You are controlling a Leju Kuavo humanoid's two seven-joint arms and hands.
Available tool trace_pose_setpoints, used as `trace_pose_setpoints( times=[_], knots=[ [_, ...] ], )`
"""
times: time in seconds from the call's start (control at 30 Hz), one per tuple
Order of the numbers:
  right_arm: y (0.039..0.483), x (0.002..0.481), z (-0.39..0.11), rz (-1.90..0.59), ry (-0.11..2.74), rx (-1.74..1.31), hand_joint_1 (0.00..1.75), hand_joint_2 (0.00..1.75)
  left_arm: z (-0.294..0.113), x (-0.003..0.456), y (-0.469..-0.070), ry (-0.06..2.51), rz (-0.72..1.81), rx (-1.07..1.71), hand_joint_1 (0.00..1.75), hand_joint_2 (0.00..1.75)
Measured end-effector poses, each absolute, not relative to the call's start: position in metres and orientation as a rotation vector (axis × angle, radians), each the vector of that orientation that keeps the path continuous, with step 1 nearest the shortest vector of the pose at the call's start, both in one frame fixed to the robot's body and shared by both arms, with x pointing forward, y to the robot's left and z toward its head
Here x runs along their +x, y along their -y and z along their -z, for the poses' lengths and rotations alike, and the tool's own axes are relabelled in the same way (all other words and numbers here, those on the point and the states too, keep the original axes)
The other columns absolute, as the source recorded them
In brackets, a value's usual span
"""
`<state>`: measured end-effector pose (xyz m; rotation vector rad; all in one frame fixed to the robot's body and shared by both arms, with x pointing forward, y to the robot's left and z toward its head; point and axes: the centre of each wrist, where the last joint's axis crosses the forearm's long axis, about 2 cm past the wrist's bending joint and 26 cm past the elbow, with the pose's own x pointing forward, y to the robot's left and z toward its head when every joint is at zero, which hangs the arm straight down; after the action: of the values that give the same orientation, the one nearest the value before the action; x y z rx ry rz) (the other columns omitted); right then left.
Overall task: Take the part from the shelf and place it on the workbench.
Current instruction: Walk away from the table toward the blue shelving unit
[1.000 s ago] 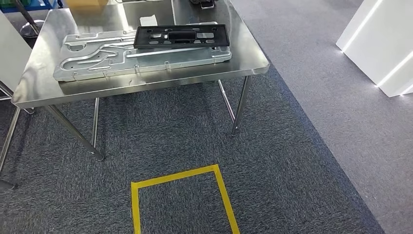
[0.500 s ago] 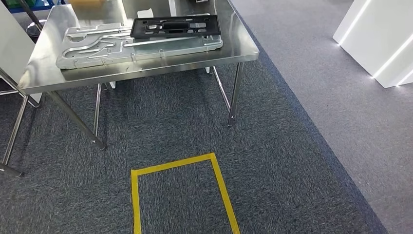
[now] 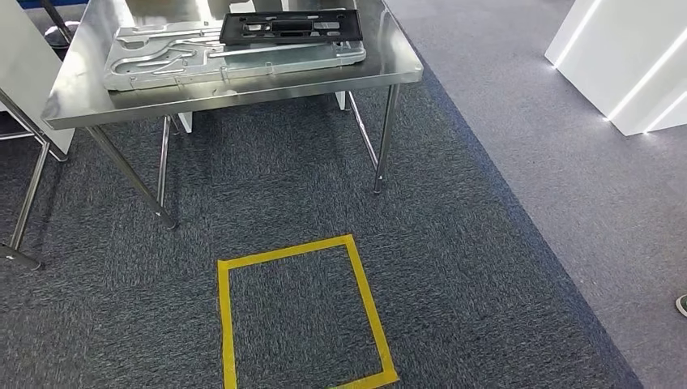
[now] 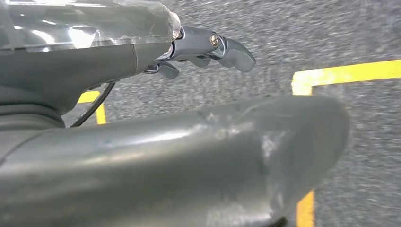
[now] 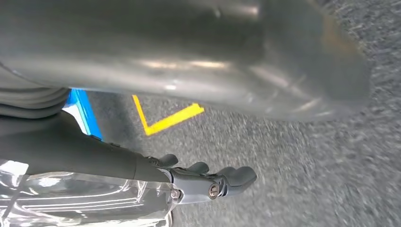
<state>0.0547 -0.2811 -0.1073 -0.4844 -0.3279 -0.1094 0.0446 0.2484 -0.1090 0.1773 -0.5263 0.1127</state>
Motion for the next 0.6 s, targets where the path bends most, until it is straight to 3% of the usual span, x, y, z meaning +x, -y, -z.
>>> trace_pose_setpoints(
  times=[0.6],
  knots=[
    [0.266, 0.052, 0.107, -0.038, 0.309, -0.443, 0.00, 0.00, 0.110, 0.041, -0.249, 0.488, -0.094, 0.176, 0.00, 0.00]
  ],
)
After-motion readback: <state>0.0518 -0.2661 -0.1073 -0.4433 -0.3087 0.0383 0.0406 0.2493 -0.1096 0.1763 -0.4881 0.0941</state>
